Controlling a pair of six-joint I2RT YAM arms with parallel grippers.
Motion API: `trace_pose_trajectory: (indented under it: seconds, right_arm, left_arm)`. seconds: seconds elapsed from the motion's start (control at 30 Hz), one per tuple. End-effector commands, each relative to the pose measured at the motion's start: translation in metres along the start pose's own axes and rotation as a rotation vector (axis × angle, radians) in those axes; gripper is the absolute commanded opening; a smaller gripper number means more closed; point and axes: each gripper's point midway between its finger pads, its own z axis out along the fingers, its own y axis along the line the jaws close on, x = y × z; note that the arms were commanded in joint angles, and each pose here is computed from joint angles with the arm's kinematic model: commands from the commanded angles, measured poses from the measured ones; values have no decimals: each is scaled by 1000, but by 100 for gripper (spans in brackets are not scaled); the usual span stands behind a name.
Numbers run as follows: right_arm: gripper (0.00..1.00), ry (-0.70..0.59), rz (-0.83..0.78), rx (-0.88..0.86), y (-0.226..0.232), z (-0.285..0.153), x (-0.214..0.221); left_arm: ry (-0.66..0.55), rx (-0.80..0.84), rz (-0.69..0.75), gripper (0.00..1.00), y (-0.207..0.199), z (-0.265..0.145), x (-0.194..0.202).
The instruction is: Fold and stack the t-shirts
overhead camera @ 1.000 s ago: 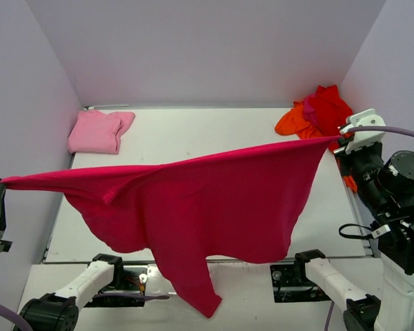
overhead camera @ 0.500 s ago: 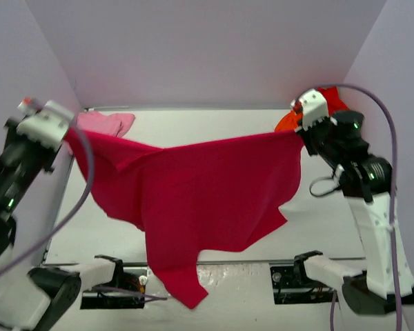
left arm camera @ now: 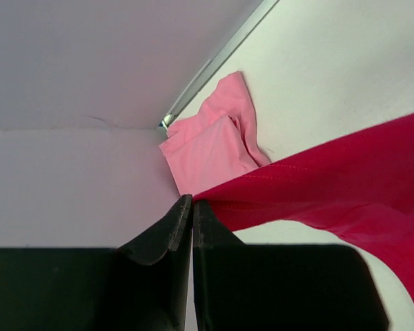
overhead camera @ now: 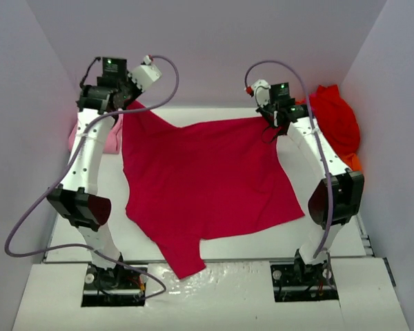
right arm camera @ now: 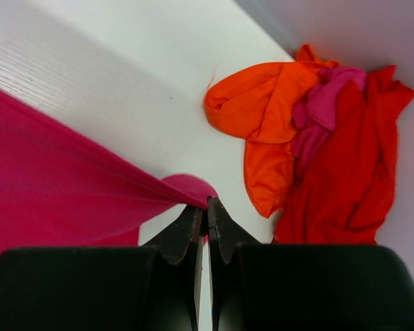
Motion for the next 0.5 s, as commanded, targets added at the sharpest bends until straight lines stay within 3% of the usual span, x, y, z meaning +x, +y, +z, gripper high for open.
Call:
trace_pose_trajectory:
  seconds: [0.0,0.1,0.2,0.37,0.47]
  right_arm:
    - [0,-49,0,91,-22,54,-29]
    - [0,-10,-19,128,-25,100,-33]
    - [0,17,-27,174,-31,131,-31]
    - [0,28,-28,204,-31,160,-31]
    - [0,23,-38,203,-28,154,-35]
  left_arm:
    - [-81,-172,10,0,45,51,-22]
    - [-33,-157,16,0,39,110,-9]
    - [-13,-173,25,0,45,138,-2]
    - [-3,-199,13,0,53,161,4]
    - [-10,-175,1,0,49,162,3]
